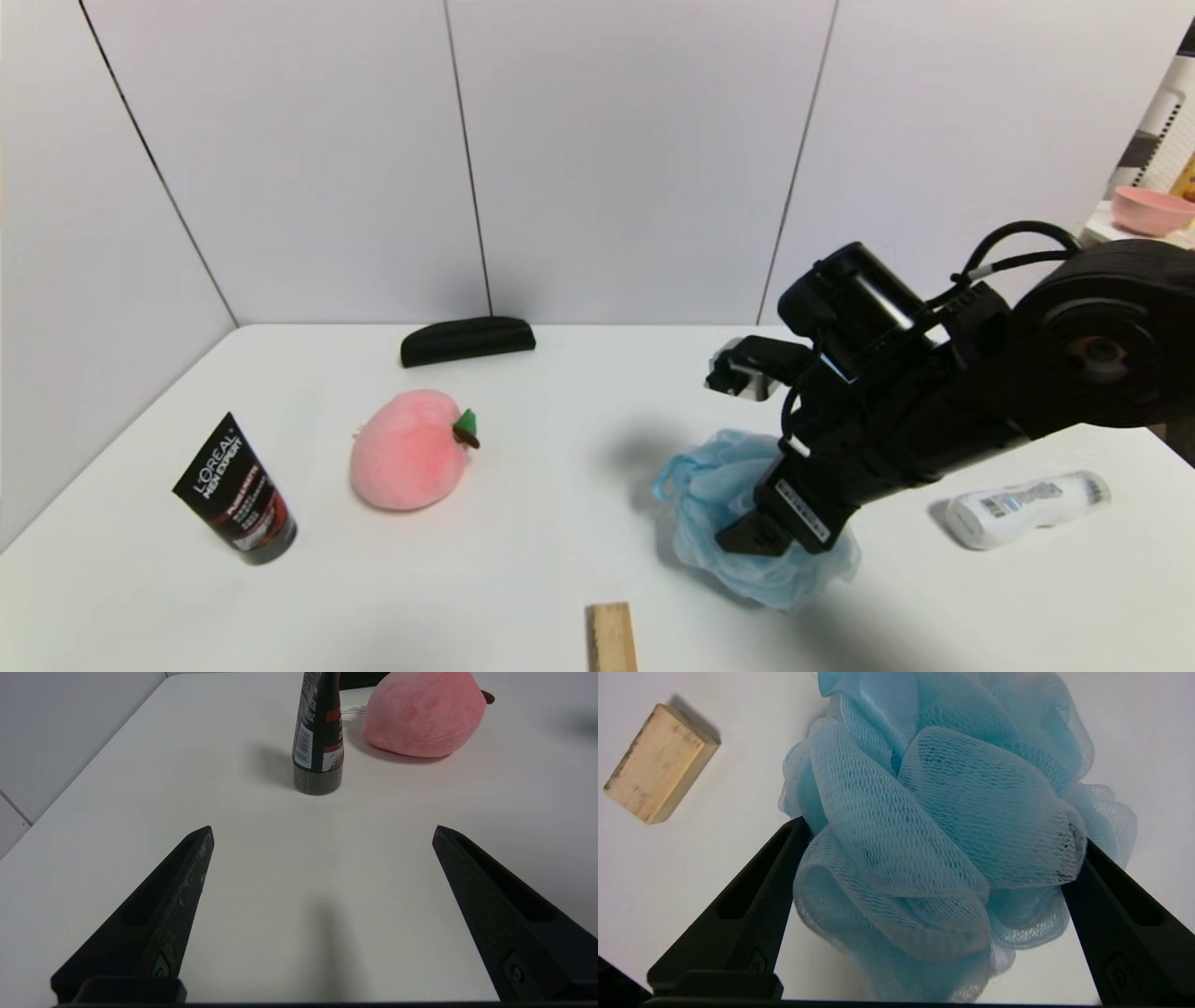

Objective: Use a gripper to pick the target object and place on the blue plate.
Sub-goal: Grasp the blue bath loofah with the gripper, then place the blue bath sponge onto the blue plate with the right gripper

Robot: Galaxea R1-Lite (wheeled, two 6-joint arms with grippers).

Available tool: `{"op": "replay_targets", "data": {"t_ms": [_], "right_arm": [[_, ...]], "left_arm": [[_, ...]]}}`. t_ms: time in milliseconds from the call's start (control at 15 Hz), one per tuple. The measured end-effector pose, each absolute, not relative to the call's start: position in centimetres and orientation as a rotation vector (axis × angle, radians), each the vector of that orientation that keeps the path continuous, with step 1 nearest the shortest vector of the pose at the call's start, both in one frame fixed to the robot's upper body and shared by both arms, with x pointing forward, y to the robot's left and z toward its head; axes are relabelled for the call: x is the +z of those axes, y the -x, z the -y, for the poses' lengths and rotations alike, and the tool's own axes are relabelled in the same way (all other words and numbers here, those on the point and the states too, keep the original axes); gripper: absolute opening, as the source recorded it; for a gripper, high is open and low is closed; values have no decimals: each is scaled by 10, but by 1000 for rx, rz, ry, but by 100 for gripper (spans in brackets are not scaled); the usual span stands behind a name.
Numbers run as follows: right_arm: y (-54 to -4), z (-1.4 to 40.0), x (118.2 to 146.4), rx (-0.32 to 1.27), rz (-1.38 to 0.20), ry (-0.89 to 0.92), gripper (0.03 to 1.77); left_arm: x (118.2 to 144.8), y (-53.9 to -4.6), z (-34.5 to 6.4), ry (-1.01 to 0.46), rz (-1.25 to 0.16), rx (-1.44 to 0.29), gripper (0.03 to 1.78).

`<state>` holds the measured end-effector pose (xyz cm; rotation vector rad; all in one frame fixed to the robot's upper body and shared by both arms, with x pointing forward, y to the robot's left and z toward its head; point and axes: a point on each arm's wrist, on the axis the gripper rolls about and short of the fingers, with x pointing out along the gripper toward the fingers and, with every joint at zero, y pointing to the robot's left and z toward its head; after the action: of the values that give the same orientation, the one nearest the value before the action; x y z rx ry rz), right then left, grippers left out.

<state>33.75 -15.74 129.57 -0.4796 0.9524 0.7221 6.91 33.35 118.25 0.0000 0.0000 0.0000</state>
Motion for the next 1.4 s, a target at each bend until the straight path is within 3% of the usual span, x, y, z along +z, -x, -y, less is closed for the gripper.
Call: {"op": "replay_targets", "data": {"t_ms": [67, 133, 400, 667, 933, 1133, 1400], "right_arm": [[-340, 156, 1292, 713, -955, 487, 170], [-341, 154, 1288, 702, -959, 499, 159], [-341, 152, 1276, 686, -975, 524, 101], [-339, 155, 1279, 682, -968, 521, 65], [-343, 169, 1300, 644, -905, 479, 49], [-353, 191, 1327, 573, -823, 418, 14], [-376, 232, 1362, 424, -715, 324, 14]], "left_arm": [[1182, -69, -334, 0, 0, 0, 169], [1182, -69, -334, 0, 0, 0, 169], [1182, -69, -334, 0, 0, 0, 169], [1182, -69, -334, 0, 0, 0, 169], [1182, -69, -334, 0, 0, 0, 169], [1182, -69, -334, 0, 0, 0, 169], [1182, -69, -334, 0, 0, 0, 169]]}}
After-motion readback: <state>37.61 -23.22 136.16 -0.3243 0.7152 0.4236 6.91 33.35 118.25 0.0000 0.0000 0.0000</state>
